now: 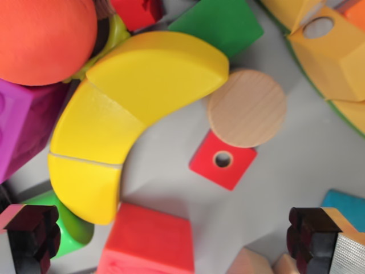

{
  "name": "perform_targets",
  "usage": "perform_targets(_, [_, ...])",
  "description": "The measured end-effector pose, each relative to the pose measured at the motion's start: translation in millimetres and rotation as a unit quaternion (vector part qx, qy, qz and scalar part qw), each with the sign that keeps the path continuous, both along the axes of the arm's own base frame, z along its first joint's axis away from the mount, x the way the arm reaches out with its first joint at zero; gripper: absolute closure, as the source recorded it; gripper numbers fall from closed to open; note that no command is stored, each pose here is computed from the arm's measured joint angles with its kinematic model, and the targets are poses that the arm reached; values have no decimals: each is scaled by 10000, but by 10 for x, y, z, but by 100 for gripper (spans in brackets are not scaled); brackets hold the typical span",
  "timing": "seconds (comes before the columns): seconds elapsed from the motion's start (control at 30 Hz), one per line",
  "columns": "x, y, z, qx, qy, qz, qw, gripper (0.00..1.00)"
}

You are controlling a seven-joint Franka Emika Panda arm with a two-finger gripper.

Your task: Pick an object from the bin

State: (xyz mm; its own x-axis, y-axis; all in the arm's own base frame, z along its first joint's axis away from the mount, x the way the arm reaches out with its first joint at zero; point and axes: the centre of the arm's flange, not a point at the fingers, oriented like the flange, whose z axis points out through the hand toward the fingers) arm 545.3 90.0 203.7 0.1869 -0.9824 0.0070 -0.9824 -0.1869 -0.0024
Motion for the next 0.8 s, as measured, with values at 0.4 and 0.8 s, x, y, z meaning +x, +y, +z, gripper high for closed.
perform_targets(0.4, [-61,177,-442,21,45,-321,9995,0])
perform_targets(0.8, [19,189,-684,66,-144,-339,9993,0])
